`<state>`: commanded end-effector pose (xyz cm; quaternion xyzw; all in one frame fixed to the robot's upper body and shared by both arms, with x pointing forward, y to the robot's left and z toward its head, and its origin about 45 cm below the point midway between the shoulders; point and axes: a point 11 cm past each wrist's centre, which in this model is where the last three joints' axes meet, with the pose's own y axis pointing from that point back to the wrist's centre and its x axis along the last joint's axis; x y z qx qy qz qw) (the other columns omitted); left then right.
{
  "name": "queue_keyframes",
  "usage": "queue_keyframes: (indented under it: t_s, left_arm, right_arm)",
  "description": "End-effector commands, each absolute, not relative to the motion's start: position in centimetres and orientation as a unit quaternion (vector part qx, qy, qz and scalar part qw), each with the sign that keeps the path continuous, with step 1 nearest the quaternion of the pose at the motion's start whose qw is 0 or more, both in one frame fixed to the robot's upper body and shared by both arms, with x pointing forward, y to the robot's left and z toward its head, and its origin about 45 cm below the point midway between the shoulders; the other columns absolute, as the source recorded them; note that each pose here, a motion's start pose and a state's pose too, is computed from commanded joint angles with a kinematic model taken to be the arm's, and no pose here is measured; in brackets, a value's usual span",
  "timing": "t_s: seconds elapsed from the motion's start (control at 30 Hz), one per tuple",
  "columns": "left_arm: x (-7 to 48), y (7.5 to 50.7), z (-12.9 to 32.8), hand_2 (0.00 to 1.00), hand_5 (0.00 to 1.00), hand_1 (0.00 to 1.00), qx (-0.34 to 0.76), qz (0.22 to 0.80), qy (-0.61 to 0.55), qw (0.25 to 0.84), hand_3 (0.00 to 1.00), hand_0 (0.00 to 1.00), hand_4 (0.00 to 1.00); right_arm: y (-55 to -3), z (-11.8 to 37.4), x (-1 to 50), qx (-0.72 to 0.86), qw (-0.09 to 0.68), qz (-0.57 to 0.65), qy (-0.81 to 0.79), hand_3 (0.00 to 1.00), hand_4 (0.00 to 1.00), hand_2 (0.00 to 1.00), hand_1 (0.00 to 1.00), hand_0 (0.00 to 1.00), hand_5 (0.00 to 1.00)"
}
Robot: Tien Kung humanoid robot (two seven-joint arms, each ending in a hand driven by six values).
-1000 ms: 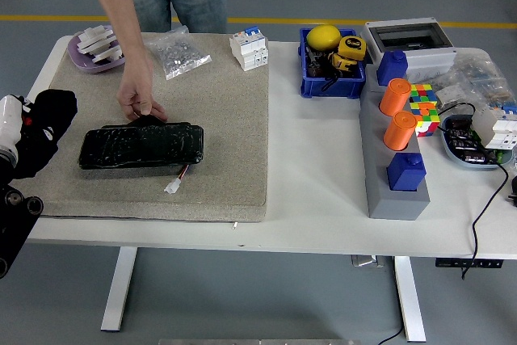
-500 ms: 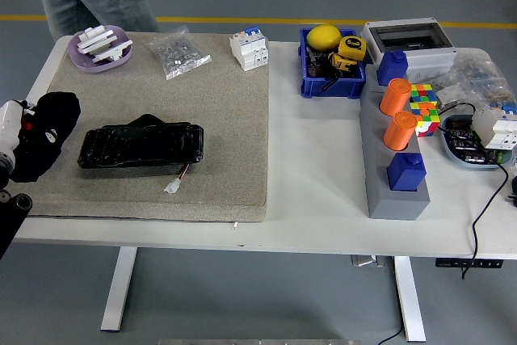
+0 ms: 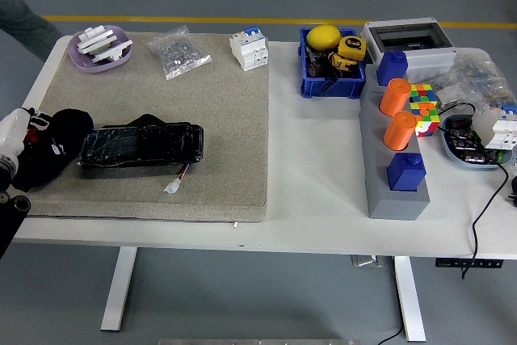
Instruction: Pick the rag up,wipe the panel,place it on the desk
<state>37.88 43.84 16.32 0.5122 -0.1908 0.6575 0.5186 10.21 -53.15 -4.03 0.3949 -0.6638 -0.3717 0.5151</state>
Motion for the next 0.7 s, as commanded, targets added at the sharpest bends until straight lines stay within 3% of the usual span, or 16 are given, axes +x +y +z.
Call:
queue_keyframes:
  t_s: [0.57,0.6,0.7]
  left_arm:
    - [37.4,44.7,17.9,0.842,0.244,0.832,0.494,0.673,-0.181,0.521,0.81,0.732,0.998]
    - [37.4,44.8,18.0,0.849,0.337,0.844,0.483,0.678,-0.176,0.525,0.827,0.743,0.998]
    - [37.3,44.8,18.7,0.849,0.337,0.844,0.438,0.7,-0.171,0.538,0.827,0.743,0.998]
  right_arm:
    - [-53.1,-4.1,10.2,0.395,0.514,-0.372,-0.665,0.62,0.998,0.653,0.531,0.736,0.609]
    - [-53.1,-4.1,10.2,0.394,0.514,-0.372,-0.665,0.621,0.998,0.653,0.531,0.736,0.607]
    - [-53.2,-4.1,10.1,0.394,0.514,-0.372,-0.665,0.621,0.998,0.653,0.531,0.736,0.607]
